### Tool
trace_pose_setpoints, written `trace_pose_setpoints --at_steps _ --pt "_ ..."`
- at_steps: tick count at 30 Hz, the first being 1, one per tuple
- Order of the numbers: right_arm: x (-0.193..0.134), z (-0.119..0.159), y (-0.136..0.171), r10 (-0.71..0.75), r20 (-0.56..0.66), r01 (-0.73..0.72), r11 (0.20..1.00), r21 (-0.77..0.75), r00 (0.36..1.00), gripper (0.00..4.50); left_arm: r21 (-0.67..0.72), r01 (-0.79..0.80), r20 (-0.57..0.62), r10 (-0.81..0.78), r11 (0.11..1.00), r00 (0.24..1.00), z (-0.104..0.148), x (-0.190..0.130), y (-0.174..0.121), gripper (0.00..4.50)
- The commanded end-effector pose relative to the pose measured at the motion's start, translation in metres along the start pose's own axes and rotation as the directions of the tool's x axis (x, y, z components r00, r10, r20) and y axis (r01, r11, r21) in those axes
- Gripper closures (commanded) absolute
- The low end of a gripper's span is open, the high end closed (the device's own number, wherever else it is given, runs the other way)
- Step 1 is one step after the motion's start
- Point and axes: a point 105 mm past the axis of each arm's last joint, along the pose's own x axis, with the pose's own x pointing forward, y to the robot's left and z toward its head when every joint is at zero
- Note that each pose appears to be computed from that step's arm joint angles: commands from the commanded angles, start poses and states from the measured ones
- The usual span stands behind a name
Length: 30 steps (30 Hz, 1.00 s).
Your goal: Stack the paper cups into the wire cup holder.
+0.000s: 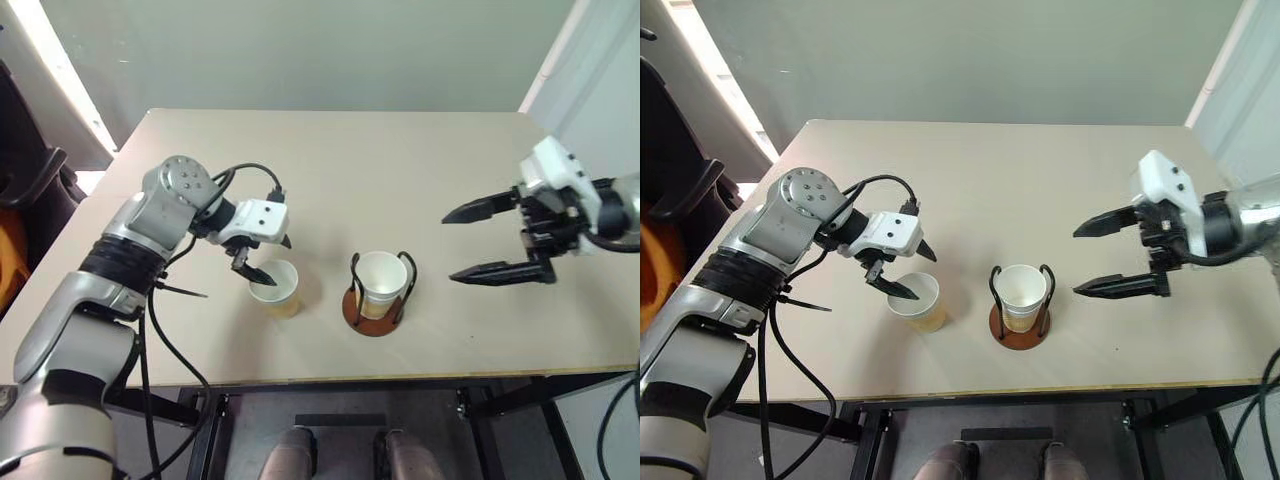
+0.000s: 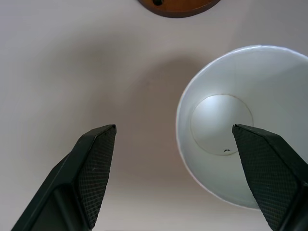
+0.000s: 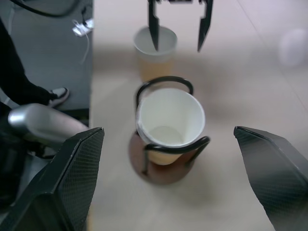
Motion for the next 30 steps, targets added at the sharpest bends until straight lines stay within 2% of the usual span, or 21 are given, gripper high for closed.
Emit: trace_pose_setpoints --at_steps 1,10,11,16,22,25,28,30 --pt "-0.017 0.013 0.014 0.010 0.053 -0.005 0.995 -0.101 0.999 0.00 0.039 0.027 0.017 -0.028 0.999 0.999 0.009 -0.007 0.000 0.95" --pt "-0.029 0.015 0.015 -0.045 0.072 0.053 0.993 -0.106 0.996 0.00 0.039 0.047 0.015 -0.047 0.998 0.999 0.009 -0.007 -0.003 4.23" --pt "-0.029 0.015 0.015 -0.048 0.072 0.056 0.993 -0.107 0.996 0.00 0.039 0.046 0.015 -0.047 0.998 0.999 0.009 -0.008 -0.002 4.47" --pt "-0.035 0.022 0.015 -0.060 0.077 0.069 0.990 -0.123 0.995 0.00 0.052 0.019 0.048 -0.022 0.998 0.999 0.017 -0.020 0.004 4.47" --pt "-0.058 0.016 0.011 -0.153 0.045 0.157 0.982 -0.106 0.987 0.00 0.126 -0.059 0.265 0.023 0.990 0.964 0.077 -0.066 0.020 4.47" --pt "-0.069 0.017 0.013 -0.184 0.069 0.190 0.978 -0.088 0.980 0.00 0.158 -0.085 0.368 0.022 0.984 0.930 0.113 -0.090 0.028 4.47" --pt "-0.073 0.019 0.014 -0.203 0.065 0.209 0.972 -0.103 0.977 0.00 0.204 -0.114 0.426 0.017 0.972 0.905 0.151 -0.106 0.042 4.47" --pt "-0.072 0.023 0.014 -0.201 0.070 0.208 0.971 -0.120 0.977 0.00 0.217 -0.099 0.447 -0.008 0.971 0.894 0.169 -0.105 0.048 4.47"
